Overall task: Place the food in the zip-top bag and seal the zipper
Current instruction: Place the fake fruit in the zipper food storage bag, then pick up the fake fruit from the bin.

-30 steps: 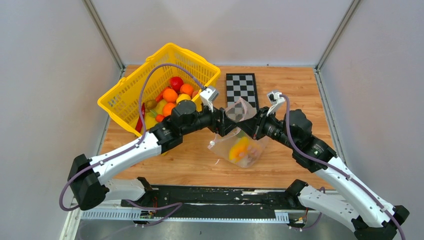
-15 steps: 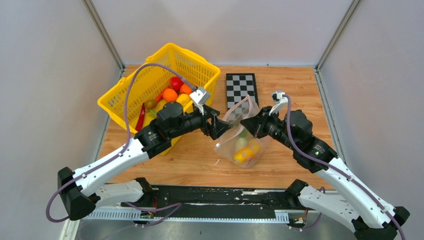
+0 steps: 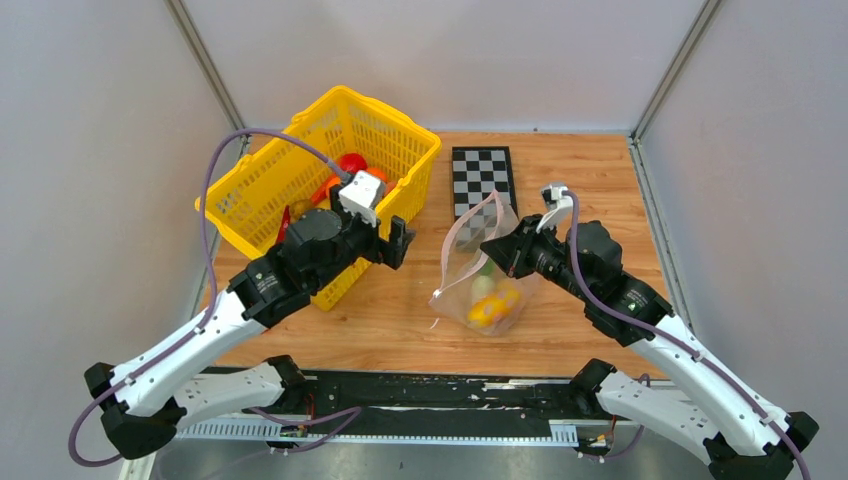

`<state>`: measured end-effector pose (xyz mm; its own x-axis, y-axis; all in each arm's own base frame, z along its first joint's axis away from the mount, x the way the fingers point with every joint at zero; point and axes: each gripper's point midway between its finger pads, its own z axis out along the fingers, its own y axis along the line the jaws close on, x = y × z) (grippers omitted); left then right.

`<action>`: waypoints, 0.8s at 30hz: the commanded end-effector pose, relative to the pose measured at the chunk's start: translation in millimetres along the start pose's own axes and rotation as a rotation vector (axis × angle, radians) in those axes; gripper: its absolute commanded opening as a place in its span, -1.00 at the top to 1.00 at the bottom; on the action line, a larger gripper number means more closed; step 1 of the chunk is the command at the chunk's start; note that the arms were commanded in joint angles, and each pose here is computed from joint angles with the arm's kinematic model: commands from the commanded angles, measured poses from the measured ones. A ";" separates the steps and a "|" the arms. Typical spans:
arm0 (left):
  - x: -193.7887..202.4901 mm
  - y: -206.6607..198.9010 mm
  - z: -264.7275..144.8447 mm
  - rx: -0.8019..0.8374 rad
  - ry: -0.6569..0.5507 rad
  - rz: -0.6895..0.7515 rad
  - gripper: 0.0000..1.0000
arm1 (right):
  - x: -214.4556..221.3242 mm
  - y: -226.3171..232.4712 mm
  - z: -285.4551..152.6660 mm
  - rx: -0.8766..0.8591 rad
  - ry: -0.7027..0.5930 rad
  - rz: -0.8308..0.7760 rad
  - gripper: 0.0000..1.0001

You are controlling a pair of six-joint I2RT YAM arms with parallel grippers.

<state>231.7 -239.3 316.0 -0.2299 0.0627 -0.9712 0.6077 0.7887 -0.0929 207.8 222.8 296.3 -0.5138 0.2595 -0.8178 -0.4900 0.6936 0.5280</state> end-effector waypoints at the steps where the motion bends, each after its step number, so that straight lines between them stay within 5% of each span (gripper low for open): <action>1: -18.1 60.2 -27.2 -0.309 -0.010 0.047 -1.00 | -8.8 5.1 -2.1 -0.016 -0.034 0.006 1.00; 17: 9.8 218.6 -42.0 -0.897 0.086 -0.365 -1.00 | -11.7 10.0 -8.0 -0.043 -0.043 -0.023 1.00; 24: 34.8 238.5 -9.6 -0.903 0.212 -0.371 -1.00 | -12.1 11.1 -8.8 -0.048 -0.043 -0.023 1.00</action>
<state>346.2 -48.1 262.2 -0.4668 -0.2020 -0.8610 -0.2814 0.9569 -0.0719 203.5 221.5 300.8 -0.5031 0.2583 -0.8247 -0.5090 0.6826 0.5243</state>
